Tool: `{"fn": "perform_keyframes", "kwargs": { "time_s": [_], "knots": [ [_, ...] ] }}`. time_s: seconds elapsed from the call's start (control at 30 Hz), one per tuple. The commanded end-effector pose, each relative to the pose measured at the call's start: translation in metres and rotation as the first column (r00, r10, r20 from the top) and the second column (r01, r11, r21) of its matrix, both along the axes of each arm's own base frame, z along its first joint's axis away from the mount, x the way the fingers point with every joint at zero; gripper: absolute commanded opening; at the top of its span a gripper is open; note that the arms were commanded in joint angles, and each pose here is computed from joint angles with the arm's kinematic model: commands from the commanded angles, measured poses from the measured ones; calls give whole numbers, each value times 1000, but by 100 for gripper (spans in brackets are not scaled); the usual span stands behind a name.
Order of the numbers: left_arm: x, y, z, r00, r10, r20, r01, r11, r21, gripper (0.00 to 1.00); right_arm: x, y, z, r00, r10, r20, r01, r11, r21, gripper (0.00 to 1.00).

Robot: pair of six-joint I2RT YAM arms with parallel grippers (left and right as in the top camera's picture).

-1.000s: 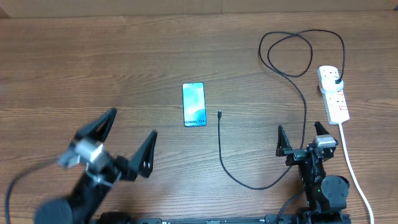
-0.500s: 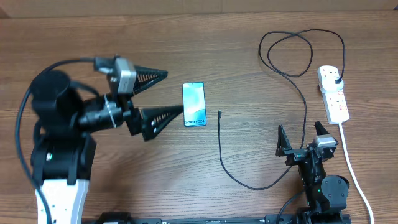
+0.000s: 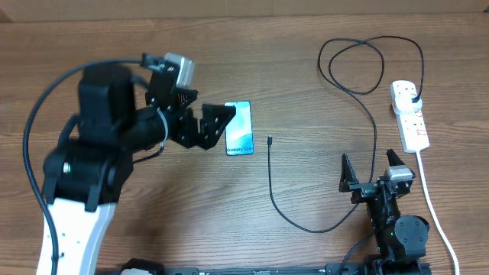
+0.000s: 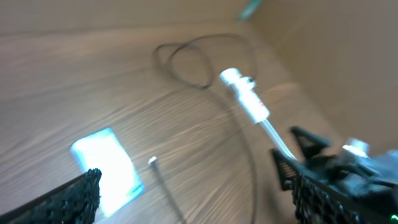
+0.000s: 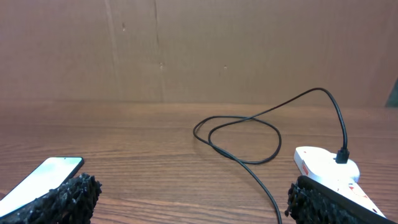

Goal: Plug charger to phone and switch on socket
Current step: 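Swing the left gripper open toward the phone on the table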

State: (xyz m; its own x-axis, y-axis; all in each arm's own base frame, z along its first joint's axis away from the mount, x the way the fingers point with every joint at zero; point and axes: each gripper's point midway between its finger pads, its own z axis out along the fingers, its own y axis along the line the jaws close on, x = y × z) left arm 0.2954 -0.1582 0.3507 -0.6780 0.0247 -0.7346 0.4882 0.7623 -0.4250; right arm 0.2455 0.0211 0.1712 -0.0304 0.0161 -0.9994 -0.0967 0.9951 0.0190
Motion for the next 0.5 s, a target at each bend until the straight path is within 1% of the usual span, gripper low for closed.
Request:
{"fn": "perform_keyframes", "kwargs": {
  "time_s": [0.0,0.07,0.13,0.2,0.27,0.3,0.4,0.47],
  "knots": [
    [30,23,-8,987,156,-24,-145,958,246,100,0,-2,-2,1000,-12,5,12,1000,-1,100],
    [35,25,-15,980,183,-85,-146,933,329,100,0,-2,-2,1000,-12,5,12,1000,-1,100],
    [41,19,-20,975,176,-133,-118,927,357,100,0,-2,-2,1000,-12,5,12,1000,-1,100],
    [45,2,-24,974,128,-188,-65,950,306,100,0,-2,-2,1000,-12,5,12,1000,-2,100],
    [42,-16,-30,960,81,-269,-20,975,221,100,0,-2,-2,1000,-12,5,12,1000,-1,100],
    [41,-20,-33,953,67,-295,-7,980,199,100,0,-2,-2,1000,-12,5,12,1000,-1,100],
    [44,-33,-44,935,20,-354,36,988,151,100,0,-2,-2,1000,-12,5,12,1000,-2,100],
    [47,-35,-50,924,31,-381,27,989,147,100,0,-2,-2,1000,-12,5,12,1000,-2,100]
  ]
}}
